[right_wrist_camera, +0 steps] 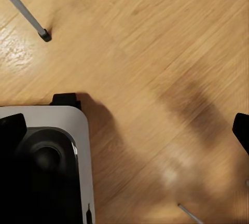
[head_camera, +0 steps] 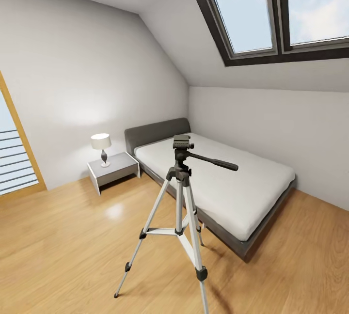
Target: Attach the digital camera to the camera tripod in the bedroom.
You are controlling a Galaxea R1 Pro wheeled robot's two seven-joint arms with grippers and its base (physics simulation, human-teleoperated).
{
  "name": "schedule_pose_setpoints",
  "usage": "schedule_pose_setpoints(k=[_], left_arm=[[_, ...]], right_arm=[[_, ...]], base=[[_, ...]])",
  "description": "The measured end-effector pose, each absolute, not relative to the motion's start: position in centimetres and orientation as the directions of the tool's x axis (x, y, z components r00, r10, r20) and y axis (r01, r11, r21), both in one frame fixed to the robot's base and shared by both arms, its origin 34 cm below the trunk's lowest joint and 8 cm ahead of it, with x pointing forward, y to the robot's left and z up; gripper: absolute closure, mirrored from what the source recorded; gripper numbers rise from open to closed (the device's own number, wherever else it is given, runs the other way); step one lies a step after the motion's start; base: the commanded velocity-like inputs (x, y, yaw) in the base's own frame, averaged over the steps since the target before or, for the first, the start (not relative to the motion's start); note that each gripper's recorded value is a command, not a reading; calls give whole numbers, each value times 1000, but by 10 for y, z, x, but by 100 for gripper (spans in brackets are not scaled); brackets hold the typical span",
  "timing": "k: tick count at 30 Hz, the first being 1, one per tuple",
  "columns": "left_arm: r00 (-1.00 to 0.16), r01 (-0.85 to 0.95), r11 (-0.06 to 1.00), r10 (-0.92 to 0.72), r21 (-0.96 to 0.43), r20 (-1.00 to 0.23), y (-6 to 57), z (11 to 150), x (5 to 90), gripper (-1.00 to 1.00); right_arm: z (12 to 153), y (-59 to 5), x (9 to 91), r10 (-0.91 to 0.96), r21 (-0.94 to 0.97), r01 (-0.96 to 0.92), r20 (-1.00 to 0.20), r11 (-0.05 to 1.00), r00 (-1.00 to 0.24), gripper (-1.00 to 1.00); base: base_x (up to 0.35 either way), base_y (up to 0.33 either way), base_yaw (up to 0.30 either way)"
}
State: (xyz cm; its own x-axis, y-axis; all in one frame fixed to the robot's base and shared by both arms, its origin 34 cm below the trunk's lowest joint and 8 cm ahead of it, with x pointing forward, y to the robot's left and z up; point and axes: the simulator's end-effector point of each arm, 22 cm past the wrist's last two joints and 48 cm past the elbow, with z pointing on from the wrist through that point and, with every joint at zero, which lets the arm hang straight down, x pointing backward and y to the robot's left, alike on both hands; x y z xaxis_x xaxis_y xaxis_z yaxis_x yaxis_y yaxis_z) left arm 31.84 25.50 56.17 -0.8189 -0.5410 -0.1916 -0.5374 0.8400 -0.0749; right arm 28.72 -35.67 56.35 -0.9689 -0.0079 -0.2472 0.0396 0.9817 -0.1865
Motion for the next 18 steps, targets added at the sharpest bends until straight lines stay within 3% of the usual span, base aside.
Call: schedule_pose_setpoints(k=[18], left_arm=[[-820,-543,838,-544,-59,-180,259,559,312,100]], right_arm=[[562,-360,283,-10,-198,39,-240,979,-971,-100]], base=[[0,0,0]])
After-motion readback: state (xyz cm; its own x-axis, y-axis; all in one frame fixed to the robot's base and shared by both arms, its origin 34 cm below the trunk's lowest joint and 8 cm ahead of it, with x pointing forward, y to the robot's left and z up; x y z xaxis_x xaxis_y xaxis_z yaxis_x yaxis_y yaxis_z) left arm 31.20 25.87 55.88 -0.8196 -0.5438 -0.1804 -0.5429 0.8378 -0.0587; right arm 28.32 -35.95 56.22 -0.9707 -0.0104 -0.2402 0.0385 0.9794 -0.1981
